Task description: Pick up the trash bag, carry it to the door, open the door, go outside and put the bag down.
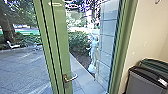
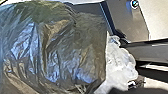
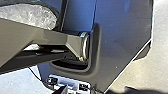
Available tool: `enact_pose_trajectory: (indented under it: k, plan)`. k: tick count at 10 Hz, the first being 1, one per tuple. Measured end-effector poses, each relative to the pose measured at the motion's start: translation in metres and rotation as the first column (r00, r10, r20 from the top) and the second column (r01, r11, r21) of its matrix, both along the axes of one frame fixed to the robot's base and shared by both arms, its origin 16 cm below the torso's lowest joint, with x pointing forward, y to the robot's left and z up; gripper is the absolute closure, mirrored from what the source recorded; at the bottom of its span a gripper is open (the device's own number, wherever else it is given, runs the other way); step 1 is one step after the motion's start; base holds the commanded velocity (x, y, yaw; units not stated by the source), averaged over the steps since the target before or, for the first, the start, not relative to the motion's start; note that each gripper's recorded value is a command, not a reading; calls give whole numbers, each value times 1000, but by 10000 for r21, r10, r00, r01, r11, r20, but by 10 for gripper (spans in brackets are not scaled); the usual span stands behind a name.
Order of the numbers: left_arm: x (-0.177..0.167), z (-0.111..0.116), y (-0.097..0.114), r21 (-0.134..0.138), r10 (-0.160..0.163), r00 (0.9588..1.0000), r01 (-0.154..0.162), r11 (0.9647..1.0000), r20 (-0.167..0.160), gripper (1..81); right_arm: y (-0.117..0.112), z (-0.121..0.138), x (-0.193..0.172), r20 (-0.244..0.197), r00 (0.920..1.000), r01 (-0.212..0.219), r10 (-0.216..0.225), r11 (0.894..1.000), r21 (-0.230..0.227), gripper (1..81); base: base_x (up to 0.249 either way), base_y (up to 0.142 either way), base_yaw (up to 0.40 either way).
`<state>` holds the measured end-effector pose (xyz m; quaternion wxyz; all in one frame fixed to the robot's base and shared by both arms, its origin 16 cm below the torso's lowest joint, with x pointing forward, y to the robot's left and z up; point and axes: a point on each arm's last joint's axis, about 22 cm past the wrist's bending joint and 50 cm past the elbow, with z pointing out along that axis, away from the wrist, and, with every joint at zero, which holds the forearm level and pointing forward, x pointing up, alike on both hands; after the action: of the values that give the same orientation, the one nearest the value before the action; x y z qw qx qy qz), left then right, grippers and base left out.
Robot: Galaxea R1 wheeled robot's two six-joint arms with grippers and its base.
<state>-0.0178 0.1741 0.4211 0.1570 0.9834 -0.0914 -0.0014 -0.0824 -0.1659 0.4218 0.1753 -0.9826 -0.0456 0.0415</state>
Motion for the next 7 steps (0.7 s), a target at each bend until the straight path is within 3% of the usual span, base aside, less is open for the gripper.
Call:
enact_pose_trajectory:
  k: [7]
  plan:
    - [-4, 0, 2, 17, 6, 10000, -6, 10000, -25, 811, 0, 0, -1, 0, 10000, -2, 2, 10000, -14, 10, 0, 0, 0]
